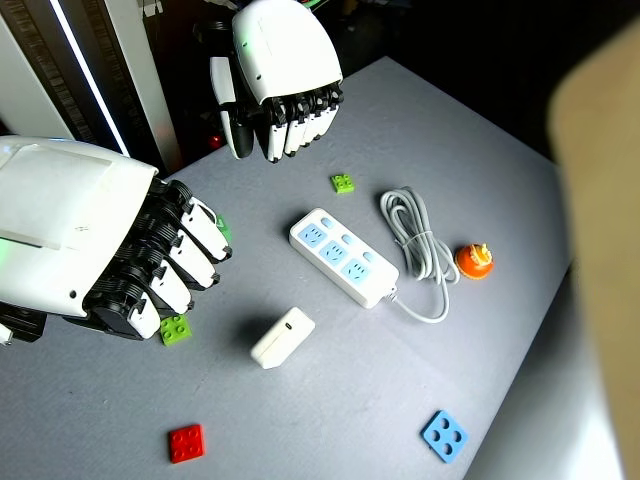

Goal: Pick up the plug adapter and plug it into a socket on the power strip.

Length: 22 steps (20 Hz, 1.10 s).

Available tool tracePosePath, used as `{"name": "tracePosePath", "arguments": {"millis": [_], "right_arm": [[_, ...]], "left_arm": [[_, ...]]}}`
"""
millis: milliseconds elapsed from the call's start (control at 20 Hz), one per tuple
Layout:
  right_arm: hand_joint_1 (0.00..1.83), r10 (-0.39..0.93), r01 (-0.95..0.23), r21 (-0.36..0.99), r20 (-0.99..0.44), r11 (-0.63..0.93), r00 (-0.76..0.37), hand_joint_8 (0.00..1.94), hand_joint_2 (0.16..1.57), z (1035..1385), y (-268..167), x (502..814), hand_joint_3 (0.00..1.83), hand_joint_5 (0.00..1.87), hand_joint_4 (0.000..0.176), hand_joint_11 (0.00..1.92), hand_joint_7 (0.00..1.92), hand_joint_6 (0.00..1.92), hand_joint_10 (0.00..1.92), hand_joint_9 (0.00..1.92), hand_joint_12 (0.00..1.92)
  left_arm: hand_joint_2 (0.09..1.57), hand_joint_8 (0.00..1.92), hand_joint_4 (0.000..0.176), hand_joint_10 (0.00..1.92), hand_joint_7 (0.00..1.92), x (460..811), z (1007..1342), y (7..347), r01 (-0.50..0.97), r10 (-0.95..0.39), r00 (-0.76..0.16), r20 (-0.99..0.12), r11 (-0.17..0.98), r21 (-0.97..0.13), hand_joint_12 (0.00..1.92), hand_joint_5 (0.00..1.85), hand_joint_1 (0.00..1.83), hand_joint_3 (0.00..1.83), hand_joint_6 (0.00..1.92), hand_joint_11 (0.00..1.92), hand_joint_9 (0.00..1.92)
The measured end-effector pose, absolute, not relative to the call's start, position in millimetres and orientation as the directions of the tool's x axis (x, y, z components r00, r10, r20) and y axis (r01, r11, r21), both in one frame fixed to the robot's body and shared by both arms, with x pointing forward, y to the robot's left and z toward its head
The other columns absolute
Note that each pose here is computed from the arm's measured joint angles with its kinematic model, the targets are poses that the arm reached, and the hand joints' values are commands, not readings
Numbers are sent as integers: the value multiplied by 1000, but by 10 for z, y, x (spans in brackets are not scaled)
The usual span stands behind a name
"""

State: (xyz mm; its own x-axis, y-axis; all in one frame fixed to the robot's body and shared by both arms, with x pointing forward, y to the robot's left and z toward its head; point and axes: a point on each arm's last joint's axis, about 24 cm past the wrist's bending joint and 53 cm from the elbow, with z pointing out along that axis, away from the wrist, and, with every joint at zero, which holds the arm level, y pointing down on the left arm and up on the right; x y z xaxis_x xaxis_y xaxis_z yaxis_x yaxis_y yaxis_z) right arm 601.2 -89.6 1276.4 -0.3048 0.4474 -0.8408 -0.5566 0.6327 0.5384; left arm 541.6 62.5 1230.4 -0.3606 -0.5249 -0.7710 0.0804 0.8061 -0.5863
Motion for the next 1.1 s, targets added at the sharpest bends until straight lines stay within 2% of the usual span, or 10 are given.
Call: {"name": "tracePosePath", "arguments": {"millis": [250,400,600,650,750,900,950,1000,1100], "right_arm": [[0,443,-558,534,-843,635,-304,3,1111,12754,-891,6006,1,91,0,0,107,2,2,97,276],[0,439,-556,535,-843,636,-310,2,1124,12739,-887,6003,1,114,0,0,126,2,2,122,361],[35,455,-500,609,-793,616,-405,2,1122,12646,-825,6125,0,119,0,0,139,1,2,129,395],[127,468,-466,644,-763,606,-445,1,1112,12592,-814,6190,0,105,0,0,121,0,1,111,355],[224,468,-441,661,-746,607,-474,3,1101,12533,-809,6299,0,127,0,0,143,3,4,138,420],[248,441,-437,655,-747,616,-498,1,1103,12422,-722,6399,0,128,0,0,136,2,1,130,421],[380,430,-439,656,-745,614,-510,0,1091,12380,-664,6407,0,106,0,0,114,0,0,106,389],[537,415,-440,655,-742,614,-526,2,1052,12311,-590,6418,0,137,0,0,135,4,3,127,440],[744,419,-420,676,-719,605,-555,2,1036,12221,-506,6473,0,135,0,0,114,6,0,103,409]], "left_arm": [[1215,0,0,0,0,5418,12325,621,88,-523,-354,-775,807,-584,0,0,0,12,0,0,0],[1208,0,0,0,0,5364,12212,643,63,-514,-376,-771,816,-575,0,0,0,7,0,0,0],[1214,0,0,0,0,5223,11946,672,16,-486,-431,-760,838,-545,0,0,0,7,0,0,0],[1211,0,0,0,0,5204,11902,696,-3,-483,-430,-763,846,-533,0,0,0,6,0,0,0],[1219,0,0,0,0,5194,11838,735,-36,-479,-430,-766,856,-515,0,0,0,8,0,0,0],[1218,0,0,0,0,5237,11758,622,-39,-466,-438,-769,864,-501,0,0,0,8,0,0,0],[1220,0,0,0,0,5223,11739,540,-28,-459,-447,-768,865,-501,0,0,0,8,0,0,0],[1221,0,0,0,0,5202,11709,452,-16,-456,-458,-763,862,-506,0,0,0,8,0,0,0],[1227,0,0,0,0,5159,11589,420,-34,-470,-483,-739,853,-521,0,0,0,9,0,0,0]]}}
